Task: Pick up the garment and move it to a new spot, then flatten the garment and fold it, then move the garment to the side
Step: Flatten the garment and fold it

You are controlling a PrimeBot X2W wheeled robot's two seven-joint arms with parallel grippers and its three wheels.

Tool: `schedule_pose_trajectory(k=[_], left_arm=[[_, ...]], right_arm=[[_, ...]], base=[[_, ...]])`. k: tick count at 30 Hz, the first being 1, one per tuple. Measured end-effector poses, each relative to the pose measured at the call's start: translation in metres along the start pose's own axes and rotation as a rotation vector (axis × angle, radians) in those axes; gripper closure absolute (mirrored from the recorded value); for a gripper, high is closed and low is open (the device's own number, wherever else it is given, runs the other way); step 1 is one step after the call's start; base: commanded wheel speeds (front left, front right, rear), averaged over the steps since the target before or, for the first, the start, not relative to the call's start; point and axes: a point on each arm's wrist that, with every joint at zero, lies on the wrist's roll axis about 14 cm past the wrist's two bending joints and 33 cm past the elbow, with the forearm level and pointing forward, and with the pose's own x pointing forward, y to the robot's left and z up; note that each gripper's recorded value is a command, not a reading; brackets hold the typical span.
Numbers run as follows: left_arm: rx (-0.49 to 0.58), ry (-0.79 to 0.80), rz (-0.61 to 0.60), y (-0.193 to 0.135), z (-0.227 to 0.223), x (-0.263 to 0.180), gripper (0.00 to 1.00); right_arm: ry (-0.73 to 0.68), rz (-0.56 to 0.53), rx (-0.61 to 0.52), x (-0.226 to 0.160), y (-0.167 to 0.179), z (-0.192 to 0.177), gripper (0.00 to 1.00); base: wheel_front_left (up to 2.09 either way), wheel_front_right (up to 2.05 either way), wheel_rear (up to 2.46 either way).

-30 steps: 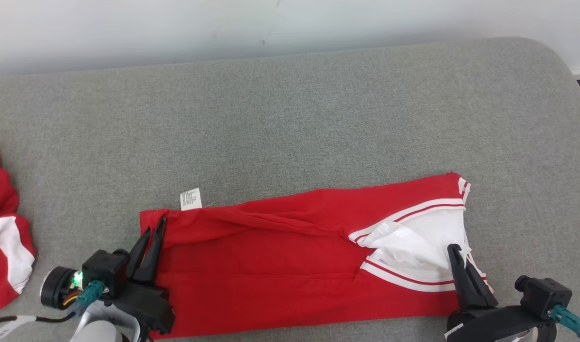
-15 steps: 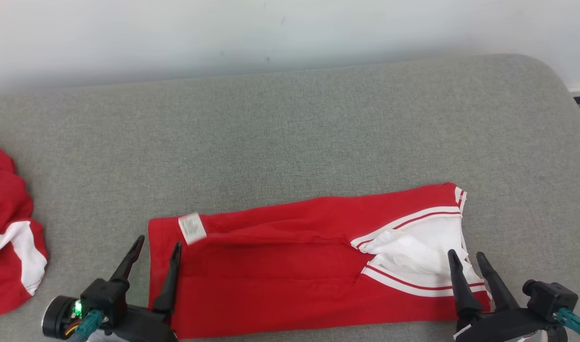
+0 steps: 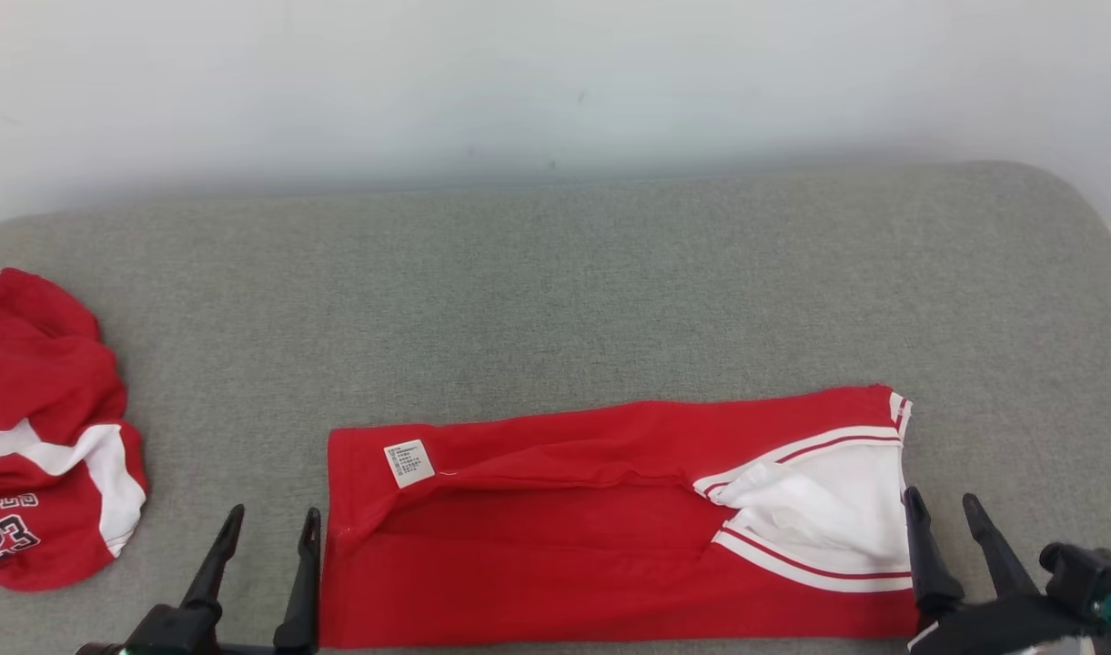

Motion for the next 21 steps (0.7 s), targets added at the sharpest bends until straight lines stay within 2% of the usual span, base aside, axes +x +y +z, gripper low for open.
schedule_pose_trajectory(k=[7, 16, 21], left_arm=[[0.019, -0.037, 0.087, 0.012, 0.010, -0.015, 0.00], [0.044, -0.021, 0.170, 0.025, 0.006, -0.035, 0.00], [0.045, -0.007, 0.211, 0.034, 0.002, -0.045, 0.00]], right_arm=[[0.053, -0.004, -0.067, 0.025, -0.001, 0.001, 0.00], [0.230, -0.024, -0.128, 0.039, -0.004, -0.035, 0.00], [0.278, -0.036, -0.143, 0.042, -0.005, -0.047, 0.00]], base=[[0.00, 0.00, 0.00], [0.00, 0.00, 0.00], [0.00, 0.00, 0.00]])
